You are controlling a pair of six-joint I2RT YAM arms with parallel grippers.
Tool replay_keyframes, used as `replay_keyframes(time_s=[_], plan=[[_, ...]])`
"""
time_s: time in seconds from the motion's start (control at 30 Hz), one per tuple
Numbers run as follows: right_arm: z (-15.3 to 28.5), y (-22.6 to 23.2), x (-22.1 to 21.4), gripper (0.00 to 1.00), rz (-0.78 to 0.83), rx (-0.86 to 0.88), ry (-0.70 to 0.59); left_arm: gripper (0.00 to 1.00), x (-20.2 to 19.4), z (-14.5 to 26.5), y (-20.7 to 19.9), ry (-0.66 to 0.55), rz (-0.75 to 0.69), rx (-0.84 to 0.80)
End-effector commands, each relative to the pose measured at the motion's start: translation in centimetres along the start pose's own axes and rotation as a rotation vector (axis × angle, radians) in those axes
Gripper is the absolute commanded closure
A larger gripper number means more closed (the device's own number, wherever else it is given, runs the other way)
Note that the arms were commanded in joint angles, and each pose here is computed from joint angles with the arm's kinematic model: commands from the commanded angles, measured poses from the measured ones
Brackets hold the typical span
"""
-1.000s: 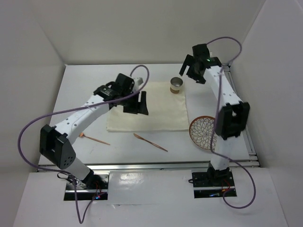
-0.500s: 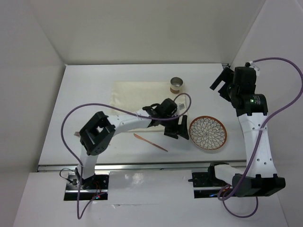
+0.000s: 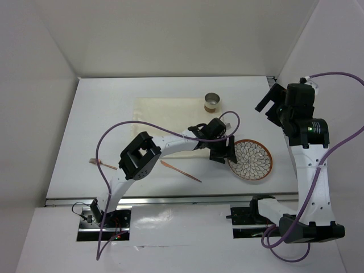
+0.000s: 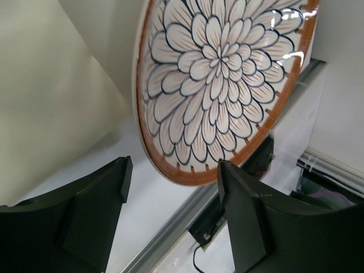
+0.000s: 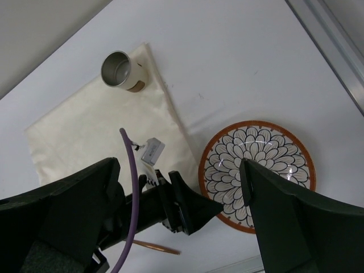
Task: Set the dinner table for one person
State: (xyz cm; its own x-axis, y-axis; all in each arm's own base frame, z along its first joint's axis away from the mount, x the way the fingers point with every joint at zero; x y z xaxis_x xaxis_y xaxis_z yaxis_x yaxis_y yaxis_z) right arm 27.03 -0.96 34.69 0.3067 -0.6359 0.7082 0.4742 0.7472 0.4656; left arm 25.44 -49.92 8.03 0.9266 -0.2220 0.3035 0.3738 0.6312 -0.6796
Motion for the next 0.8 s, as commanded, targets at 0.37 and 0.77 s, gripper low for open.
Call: replay_keyframes(time_s=[0.37, 0.77], plan=[[2.0, 1.2, 0.2, 0.0, -0.038, 0.079, 0.019, 0.91, 2.1, -1.7, -1.8, -0.023, -0.054, -0.001], [3.0, 4.5, 4.5, 0.05, 0.016, 0.168, -0.076, 1.0, 6.1, 6.3, -10.7, -0.091, -0.211, -0.244]])
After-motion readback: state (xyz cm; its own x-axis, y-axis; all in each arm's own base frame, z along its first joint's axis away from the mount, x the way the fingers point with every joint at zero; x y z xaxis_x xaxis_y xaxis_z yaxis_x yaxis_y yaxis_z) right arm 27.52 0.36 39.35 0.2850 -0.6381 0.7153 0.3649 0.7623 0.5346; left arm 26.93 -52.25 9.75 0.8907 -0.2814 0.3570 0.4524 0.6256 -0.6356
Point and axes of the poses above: each gripper's point midway between its finger pads, its own z axis back along the fingers, its own y axis along the line the jaws close on, x = y × z, the point moved 2 cm from there along z, back along the fingers, and after that the axes turned 8 degrees about -z, right-handed, at the moved point
